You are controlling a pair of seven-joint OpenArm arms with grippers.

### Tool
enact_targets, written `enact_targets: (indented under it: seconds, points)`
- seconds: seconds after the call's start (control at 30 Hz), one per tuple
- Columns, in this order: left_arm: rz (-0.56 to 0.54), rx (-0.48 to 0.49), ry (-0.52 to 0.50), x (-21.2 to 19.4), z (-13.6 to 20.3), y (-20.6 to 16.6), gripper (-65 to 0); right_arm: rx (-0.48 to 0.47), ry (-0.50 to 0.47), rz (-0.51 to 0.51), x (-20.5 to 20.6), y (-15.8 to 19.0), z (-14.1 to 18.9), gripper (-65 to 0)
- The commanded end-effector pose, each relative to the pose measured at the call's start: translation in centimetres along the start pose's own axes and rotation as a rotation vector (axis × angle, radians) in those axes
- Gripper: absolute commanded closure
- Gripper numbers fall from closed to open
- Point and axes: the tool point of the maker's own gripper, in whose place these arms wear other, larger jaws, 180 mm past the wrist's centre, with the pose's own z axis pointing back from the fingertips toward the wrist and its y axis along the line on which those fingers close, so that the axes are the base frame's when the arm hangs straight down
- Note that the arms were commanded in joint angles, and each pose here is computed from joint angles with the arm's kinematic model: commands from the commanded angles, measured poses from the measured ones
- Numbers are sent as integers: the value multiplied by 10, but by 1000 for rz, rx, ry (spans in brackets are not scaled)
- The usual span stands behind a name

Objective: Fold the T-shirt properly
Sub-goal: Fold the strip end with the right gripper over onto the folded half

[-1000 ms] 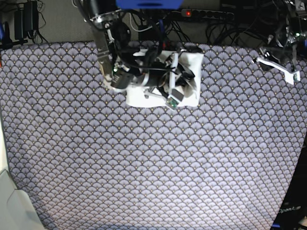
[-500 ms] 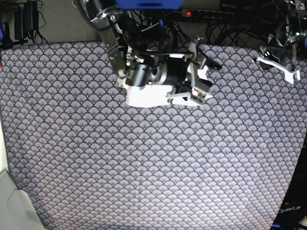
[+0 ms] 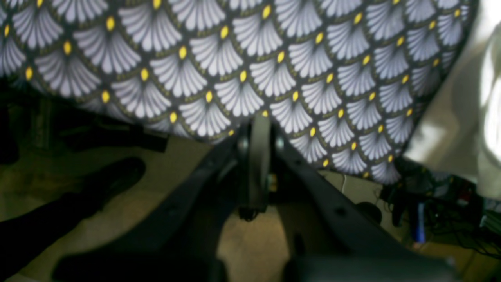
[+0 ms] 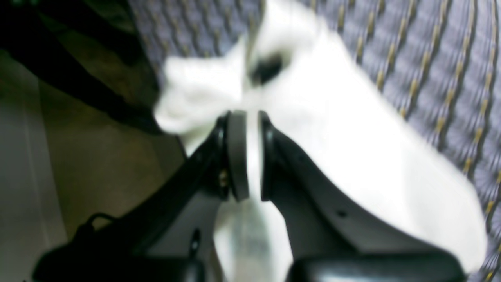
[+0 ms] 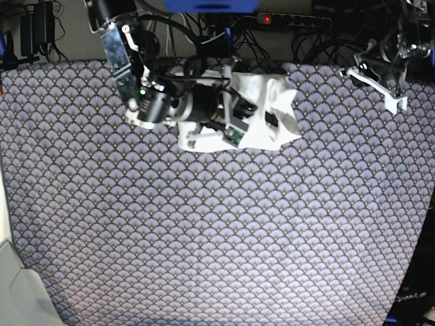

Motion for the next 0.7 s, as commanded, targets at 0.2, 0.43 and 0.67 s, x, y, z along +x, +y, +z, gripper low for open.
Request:
enact_targets:
  seconds: [0.2,0.43,0.67]
  points:
    - [-10,12,-9,1,6,5,-3,42,-101,-58,11,1,-12,-33]
    - [-24,38,10,-7,7,12,-3,98,-94,-117,8,0,-41,-33]
    - [-73,112,14,-11,9,25,-3,172,-66,-100,15,9,-71,-33]
